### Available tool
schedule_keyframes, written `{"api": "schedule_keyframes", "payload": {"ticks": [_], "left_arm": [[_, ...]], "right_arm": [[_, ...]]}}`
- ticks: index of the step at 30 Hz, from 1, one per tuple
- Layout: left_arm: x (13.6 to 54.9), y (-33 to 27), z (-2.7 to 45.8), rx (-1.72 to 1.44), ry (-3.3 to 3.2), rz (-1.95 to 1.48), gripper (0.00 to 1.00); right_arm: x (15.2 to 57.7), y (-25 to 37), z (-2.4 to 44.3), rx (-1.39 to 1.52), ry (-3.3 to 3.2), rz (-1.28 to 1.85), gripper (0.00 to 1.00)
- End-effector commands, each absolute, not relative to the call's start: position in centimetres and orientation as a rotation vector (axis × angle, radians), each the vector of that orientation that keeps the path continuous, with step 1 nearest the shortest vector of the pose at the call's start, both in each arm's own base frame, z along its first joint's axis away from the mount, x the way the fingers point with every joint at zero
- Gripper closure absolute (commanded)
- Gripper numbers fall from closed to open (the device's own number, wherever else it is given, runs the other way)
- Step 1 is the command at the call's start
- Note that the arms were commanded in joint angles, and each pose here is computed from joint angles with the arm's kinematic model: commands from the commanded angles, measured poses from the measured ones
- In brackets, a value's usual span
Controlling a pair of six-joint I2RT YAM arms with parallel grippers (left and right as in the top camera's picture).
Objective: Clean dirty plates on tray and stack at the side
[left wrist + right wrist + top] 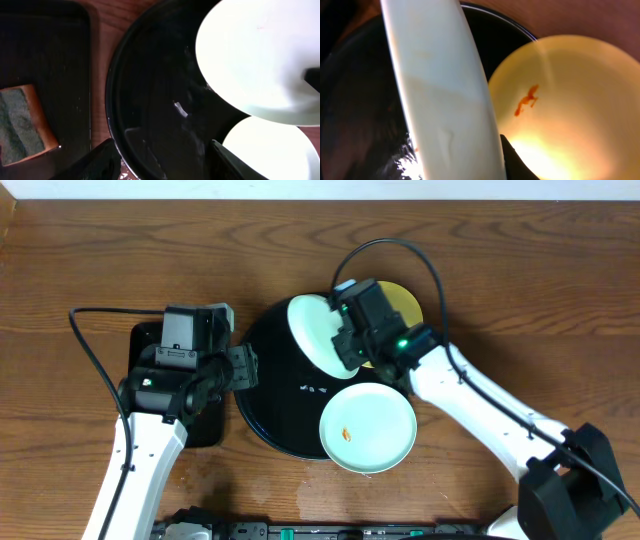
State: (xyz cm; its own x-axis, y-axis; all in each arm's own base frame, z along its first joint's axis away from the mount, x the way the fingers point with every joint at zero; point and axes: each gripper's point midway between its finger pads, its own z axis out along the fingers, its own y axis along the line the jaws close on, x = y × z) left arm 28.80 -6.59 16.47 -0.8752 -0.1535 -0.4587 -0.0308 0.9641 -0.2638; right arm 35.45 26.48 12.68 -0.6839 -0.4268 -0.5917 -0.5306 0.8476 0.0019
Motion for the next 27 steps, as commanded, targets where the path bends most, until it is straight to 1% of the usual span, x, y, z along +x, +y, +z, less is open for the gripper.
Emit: {"api": "schedule_keyframes", "payload": {"ticks": [1,6,11,27], "left_arm": [[28.6,-6.4,16.5,-0.145,2.624,-0.332,0.41],[28.6,-6.4,16.5,-0.145,2.625,-0.332,0.41],[28.6,-6.4,16.5,-0.145,2.625,-0.332,0.41],[28.6,-6.5,16.5,-0.144,2.625,-0.333,0.41]], "right_arm": [[35.2,26.6,16.6,-0.737,2.287,0.113,0.99],[34.4,26.8,19.3,-0.742,2.211,0.098,0.99],[34.3,26.3,20.8,-0.721,2.179,0.08,0.99],[34.2,26.3,20.9,-0.731,2.175,0.077,0.99]]}}
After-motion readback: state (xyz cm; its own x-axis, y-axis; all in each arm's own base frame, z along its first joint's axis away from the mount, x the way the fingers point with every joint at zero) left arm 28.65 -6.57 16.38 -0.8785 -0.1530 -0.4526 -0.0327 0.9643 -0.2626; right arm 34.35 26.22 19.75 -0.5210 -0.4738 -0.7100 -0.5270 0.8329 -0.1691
